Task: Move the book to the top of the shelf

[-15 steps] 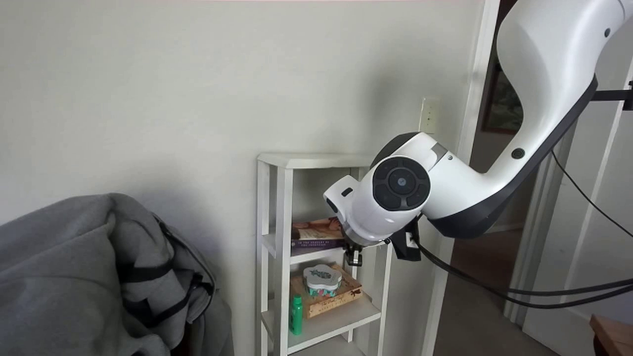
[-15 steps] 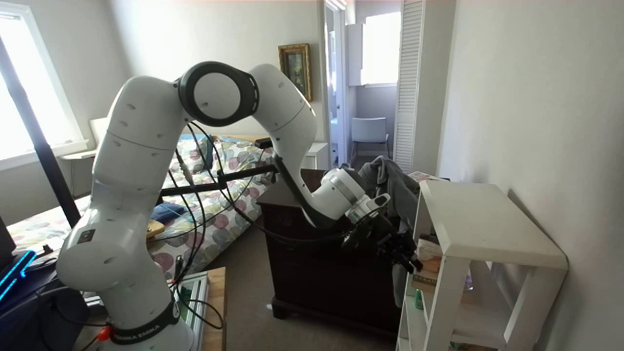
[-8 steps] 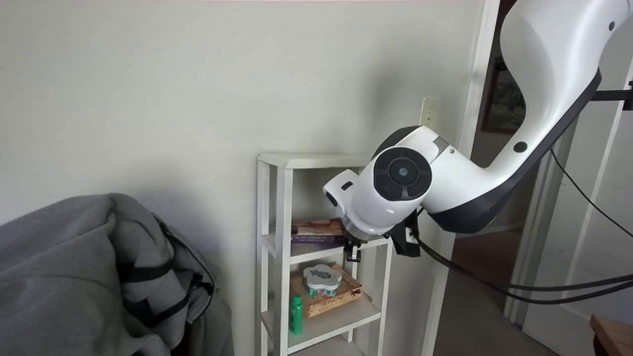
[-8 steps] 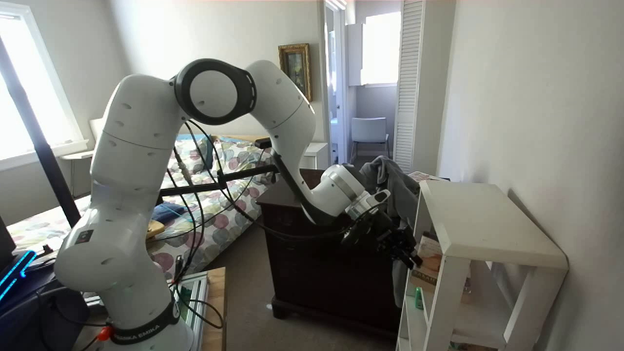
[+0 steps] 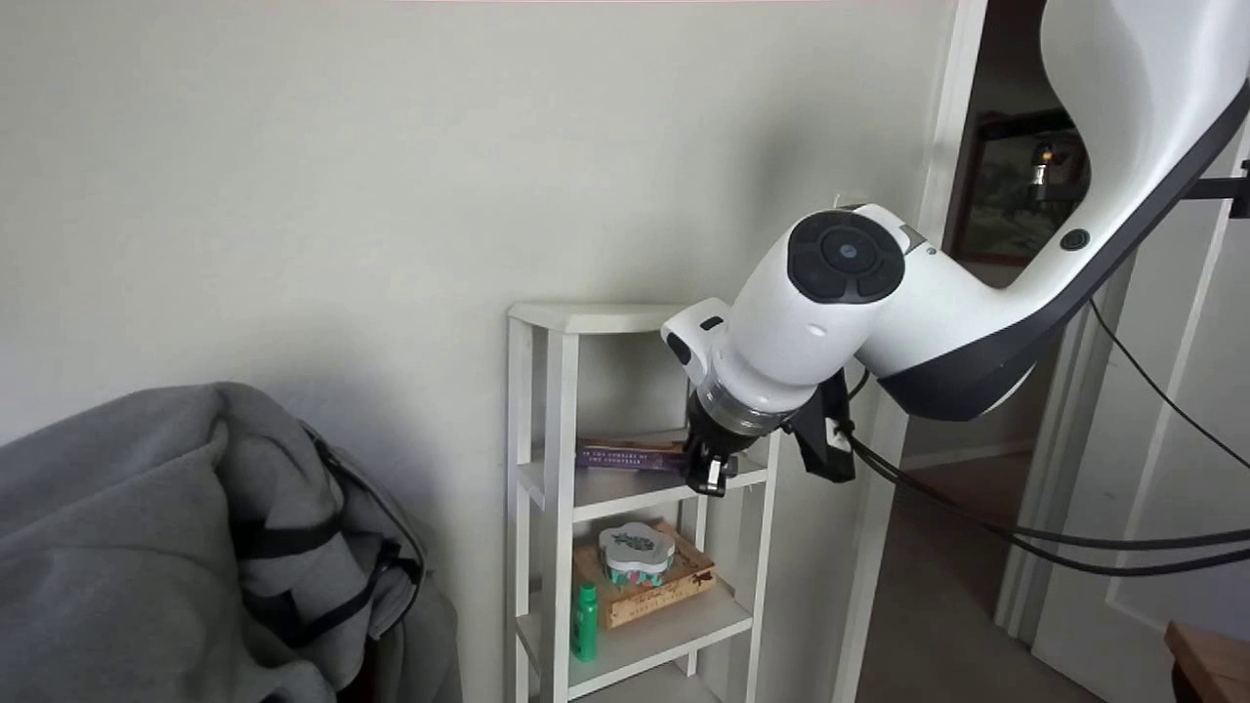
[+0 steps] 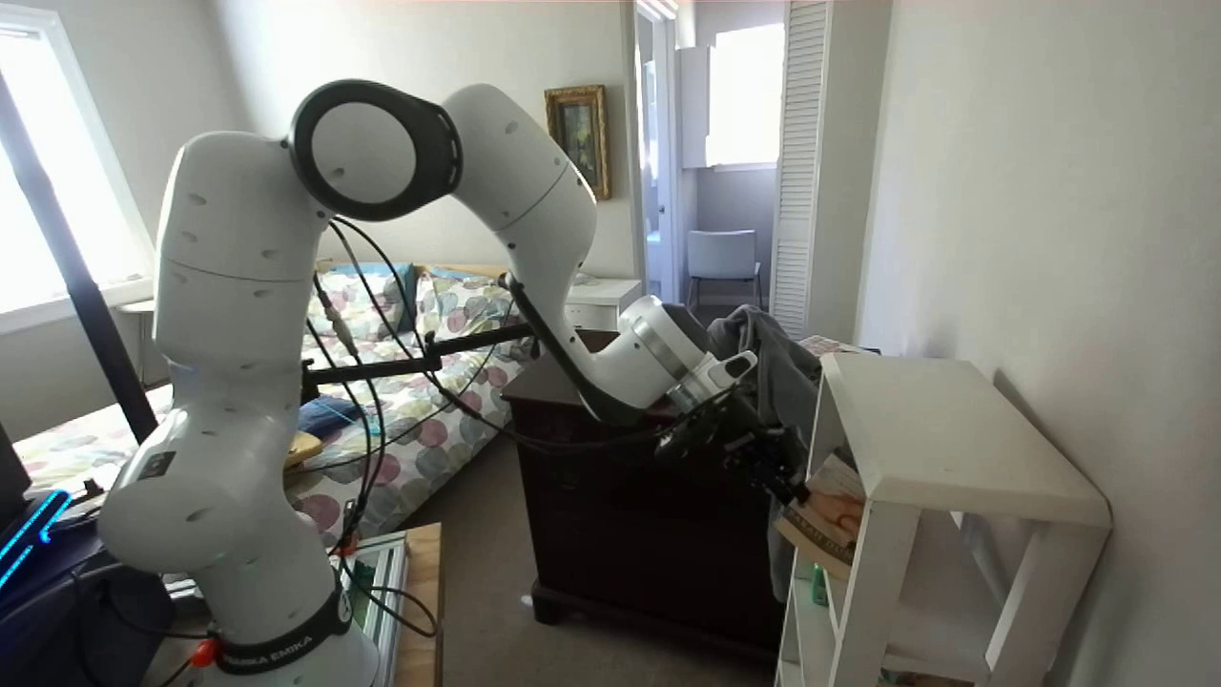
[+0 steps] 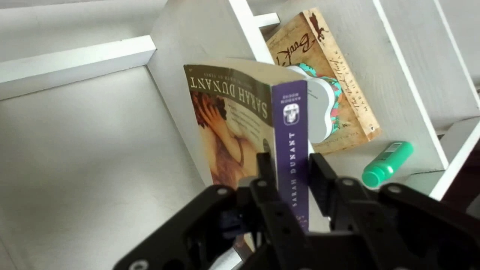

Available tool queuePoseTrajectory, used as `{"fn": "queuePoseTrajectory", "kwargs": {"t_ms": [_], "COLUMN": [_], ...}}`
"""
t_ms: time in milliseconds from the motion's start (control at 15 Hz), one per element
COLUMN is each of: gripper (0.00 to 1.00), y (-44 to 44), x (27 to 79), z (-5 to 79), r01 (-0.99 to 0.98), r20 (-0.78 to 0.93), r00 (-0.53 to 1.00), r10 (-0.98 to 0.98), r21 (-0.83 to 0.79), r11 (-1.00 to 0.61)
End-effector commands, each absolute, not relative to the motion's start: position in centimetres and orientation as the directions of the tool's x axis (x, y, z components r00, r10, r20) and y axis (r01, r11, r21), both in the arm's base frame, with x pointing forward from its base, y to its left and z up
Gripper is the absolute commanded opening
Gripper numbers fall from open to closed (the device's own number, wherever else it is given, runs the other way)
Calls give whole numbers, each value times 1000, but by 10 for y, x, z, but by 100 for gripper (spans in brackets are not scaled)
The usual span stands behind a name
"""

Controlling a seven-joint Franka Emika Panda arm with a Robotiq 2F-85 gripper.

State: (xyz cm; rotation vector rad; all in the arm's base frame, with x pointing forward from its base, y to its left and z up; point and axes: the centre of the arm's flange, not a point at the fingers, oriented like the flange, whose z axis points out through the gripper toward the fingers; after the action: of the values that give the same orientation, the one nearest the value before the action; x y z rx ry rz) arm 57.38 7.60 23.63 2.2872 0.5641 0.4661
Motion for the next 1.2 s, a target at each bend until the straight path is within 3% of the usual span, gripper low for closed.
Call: {"fn": "queuePoseTrajectory", "kwargs": {"t_ms": [0,667,1133], "gripper": [9,8,7], "y": [76,64,59], "x": [560,569,554], "z": [256,266,319], "r01": [276,219,154], "r20": [197,275,357], "r00": [840,864,850], "r10": [505,422,387], "r21": [647,550,535], "r11": [-711,-806,-830]}}
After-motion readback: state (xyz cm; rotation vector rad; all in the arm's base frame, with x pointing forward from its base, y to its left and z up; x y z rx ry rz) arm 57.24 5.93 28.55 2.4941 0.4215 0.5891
